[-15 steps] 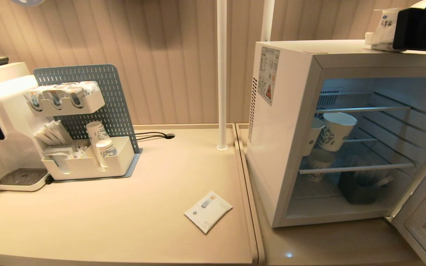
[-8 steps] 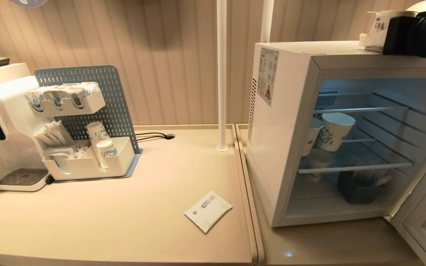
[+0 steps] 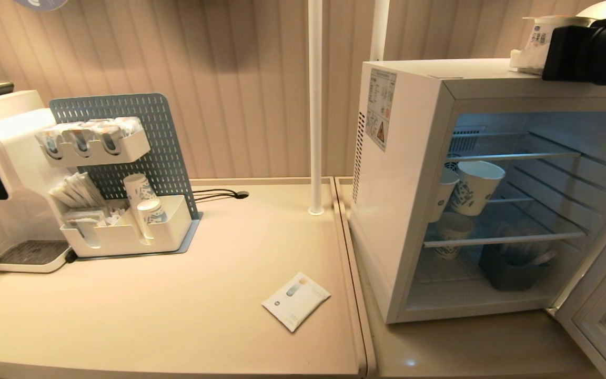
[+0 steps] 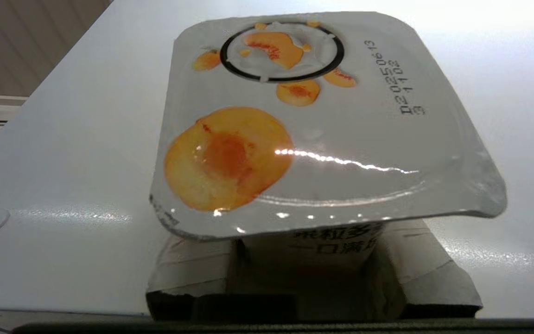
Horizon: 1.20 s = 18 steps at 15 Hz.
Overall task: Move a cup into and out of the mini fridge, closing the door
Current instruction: Place the yoghurt on the freezer
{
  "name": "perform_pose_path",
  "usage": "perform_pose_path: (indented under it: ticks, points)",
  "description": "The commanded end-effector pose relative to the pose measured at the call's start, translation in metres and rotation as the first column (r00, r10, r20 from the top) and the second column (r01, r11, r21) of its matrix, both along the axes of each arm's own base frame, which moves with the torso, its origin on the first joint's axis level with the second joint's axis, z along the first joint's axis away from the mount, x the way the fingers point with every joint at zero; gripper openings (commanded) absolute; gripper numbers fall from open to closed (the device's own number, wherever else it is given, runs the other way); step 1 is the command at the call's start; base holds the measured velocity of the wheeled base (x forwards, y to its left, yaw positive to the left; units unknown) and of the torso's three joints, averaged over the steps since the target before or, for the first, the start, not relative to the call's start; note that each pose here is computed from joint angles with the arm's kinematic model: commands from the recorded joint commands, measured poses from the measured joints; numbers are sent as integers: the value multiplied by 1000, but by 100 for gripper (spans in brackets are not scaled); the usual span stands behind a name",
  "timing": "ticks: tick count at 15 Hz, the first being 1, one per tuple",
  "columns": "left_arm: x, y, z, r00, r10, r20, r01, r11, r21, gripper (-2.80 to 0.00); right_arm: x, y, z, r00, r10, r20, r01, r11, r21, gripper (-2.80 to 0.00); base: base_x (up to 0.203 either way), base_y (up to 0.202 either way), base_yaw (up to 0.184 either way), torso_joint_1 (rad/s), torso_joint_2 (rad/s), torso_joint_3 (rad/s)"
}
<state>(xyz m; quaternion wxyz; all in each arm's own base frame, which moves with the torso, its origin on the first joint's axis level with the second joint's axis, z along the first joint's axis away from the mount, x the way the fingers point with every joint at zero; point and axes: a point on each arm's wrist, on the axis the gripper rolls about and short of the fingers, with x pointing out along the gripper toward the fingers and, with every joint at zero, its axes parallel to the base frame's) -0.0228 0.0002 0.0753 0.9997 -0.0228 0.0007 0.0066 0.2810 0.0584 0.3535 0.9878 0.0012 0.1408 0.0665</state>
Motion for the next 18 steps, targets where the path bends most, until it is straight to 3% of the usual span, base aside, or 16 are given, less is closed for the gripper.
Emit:
perform_pose_path:
  ticks: [1,11,18]
  points:
    - [0,0,0,1000,1,-3,-1,1000,0,-280,2,0,0,1000,-10,3,10,1000,0,0,0,0,0,0,0,0]
    - [0,0,0,1000,1,-3,-1,1000,0,-280,-29,-4,13,999,6,48,-7,1000,12,0,0,0,0,0,0,0]
    - [0,0,0,1000,1,-3,-1,1000,0,-280,-78,-15,22,996,9,93,-10,1000,15,0,0,0,0,0,0,0]
